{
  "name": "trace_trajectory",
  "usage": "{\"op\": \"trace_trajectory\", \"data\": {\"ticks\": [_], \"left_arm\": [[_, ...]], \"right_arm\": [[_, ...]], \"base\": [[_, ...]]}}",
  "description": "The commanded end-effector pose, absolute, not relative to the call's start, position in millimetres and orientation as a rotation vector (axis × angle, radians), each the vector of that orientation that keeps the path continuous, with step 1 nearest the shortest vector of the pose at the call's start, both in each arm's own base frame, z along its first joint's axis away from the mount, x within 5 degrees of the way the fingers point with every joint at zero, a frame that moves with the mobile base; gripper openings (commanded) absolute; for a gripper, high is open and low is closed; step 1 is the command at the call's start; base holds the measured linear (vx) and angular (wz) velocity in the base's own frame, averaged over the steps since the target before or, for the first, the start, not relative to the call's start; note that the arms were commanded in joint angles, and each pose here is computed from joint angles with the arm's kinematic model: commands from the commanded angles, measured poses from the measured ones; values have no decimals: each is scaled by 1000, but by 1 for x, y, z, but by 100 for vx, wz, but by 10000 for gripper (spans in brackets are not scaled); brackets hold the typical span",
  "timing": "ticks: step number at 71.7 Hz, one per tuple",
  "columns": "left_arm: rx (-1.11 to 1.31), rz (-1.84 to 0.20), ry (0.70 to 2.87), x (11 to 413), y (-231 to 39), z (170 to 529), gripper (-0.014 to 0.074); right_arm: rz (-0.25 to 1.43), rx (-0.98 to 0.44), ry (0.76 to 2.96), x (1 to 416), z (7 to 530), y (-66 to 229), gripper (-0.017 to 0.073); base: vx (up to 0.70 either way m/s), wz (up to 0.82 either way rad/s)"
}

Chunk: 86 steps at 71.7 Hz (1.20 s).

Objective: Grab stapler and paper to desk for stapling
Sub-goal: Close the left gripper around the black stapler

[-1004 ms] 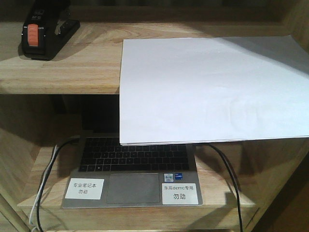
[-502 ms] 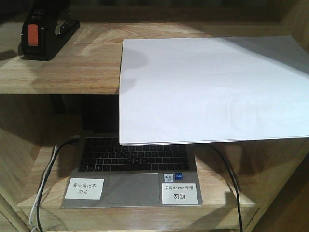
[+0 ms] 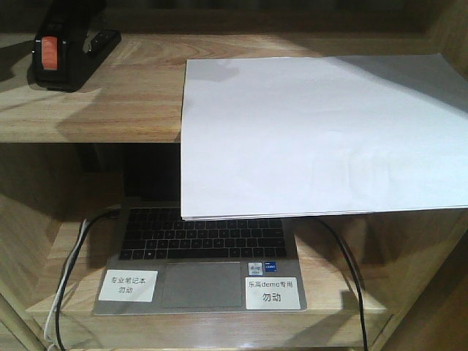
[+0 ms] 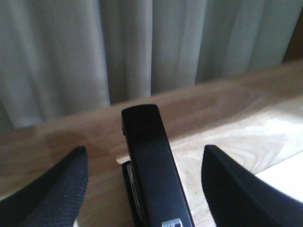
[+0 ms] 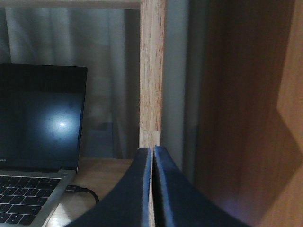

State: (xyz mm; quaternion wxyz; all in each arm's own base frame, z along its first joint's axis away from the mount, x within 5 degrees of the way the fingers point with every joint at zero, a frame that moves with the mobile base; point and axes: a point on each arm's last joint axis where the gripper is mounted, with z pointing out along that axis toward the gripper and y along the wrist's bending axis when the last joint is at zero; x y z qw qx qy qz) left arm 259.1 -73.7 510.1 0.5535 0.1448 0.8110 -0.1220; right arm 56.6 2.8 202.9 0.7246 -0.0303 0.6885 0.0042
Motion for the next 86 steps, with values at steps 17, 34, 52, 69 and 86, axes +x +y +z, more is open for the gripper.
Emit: {"op": "trace_trajectory", "data": {"ticks": [17, 34, 52, 69, 86], "left_arm": [[271, -261, 1934, 274, -73, 526, 491], [310, -268, 1929, 276, -87, 524, 491], [313, -203, 1973, 284, -99, 513, 491], [284, -197, 2040, 295, -106, 500, 491], [268, -171, 2116, 300, -106, 490, 465]], "right_arm": [[-1, -75, 1437, 55, 209, 3, -10], [-1, -75, 1437, 55, 209, 3, -10], [-1, -75, 1437, 55, 209, 3, -10], [-1, -75, 1437, 55, 209, 3, -10], [-1, -75, 1437, 55, 209, 3, -10]], "base": [[0, 0], [0, 0], [0, 0], [0, 0], [0, 0]]}}
